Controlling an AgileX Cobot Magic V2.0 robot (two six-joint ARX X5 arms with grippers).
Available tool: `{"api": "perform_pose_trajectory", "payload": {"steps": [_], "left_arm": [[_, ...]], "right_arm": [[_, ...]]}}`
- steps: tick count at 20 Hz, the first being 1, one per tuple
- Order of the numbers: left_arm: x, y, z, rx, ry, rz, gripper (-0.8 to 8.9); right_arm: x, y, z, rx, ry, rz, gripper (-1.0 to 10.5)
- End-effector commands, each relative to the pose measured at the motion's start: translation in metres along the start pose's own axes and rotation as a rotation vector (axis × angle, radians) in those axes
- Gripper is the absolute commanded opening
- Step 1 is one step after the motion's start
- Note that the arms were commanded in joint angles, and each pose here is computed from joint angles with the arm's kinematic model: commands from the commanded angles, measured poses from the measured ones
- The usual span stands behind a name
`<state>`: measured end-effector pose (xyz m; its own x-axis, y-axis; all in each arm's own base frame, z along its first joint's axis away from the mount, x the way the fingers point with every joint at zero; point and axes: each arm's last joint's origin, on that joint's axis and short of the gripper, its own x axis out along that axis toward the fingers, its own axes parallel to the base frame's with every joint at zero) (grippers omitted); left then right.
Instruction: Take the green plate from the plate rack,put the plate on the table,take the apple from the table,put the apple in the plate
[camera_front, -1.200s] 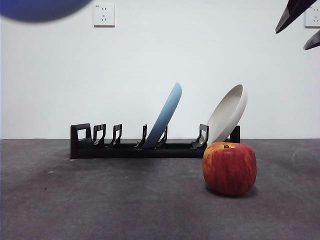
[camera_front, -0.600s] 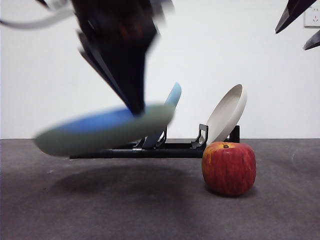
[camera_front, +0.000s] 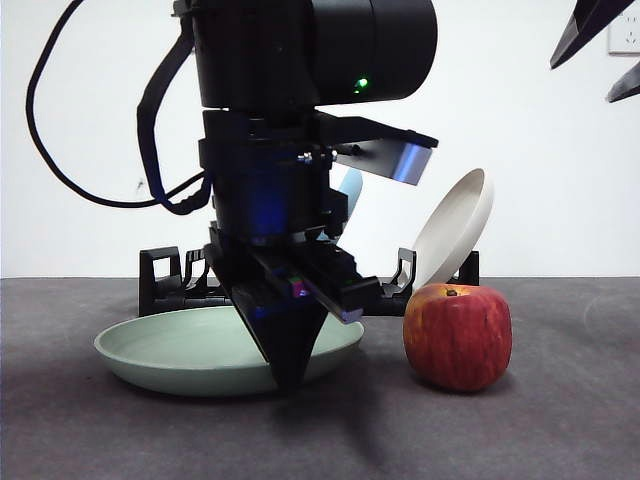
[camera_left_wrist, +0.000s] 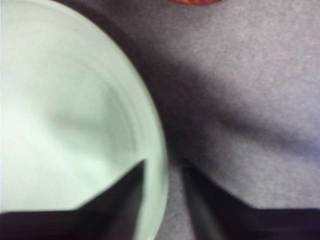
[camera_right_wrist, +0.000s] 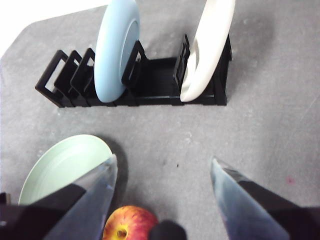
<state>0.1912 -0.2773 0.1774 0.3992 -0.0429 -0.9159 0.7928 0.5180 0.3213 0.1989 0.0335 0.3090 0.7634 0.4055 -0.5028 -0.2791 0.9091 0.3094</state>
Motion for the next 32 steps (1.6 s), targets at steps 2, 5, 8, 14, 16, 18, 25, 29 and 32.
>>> {"api": "perform_pose_trajectory", "payload": {"steps": [2, 5, 8, 14, 16, 18, 25, 29, 32], "left_arm": [[-0.029, 0.012, -0.001, -0.102, -0.106, 0.031, 3.11], [-0.093, 0.033, -0.008, -0.194, -0.356, 0.045, 3.1], [-0.17, 0.06, -0.039, -0.323, -0.636, 0.132, 3.1], [-0.277, 0.094, -0.149, -0.631, -1.004, 0.402, 3.1], [-0.294, 0.097, -0.183, -0.712, -1.069, 0.459, 3.1], [-0.304, 0.097, -0.212, -0.769, -1.108, 0.495, 3.1], [-0.303, 0.094, -0.246, -0.804, -1.037, 0.575, 3.1], [-0.302, 0.093, -0.245, -0.796, -1.025, 0.576, 3.1], [-0.302, 0.093, -0.245, -0.796, -1.026, 0.576, 3.1]], "right_arm": [[0.0, 0.004, 0.001, -0.013, 0.001, 0.019, 5.6], [0.004, 0.015, -0.003, -0.061, 0.036, 0.064, 6.3], [0.014, 0.032, -0.005, -0.14, 0.12, 0.115, 6.3], [0.058, 0.08, 0.013, -0.376, 0.398, 0.031, 6.3], [0.084, 0.091, 0.007, -0.413, 0.478, 0.03, 6.3], [0.108, 0.095, -0.006, -0.433, 0.552, 0.018, 6.3], [0.159, 0.089, -0.043, -0.437, 0.768, -0.042, 6.3], [0.168, 0.085, -0.055, -0.432, 0.851, -0.055, 6.3], [0.175, 0.084, -0.063, -0.399, 0.912, -0.009, 6.3]]}}
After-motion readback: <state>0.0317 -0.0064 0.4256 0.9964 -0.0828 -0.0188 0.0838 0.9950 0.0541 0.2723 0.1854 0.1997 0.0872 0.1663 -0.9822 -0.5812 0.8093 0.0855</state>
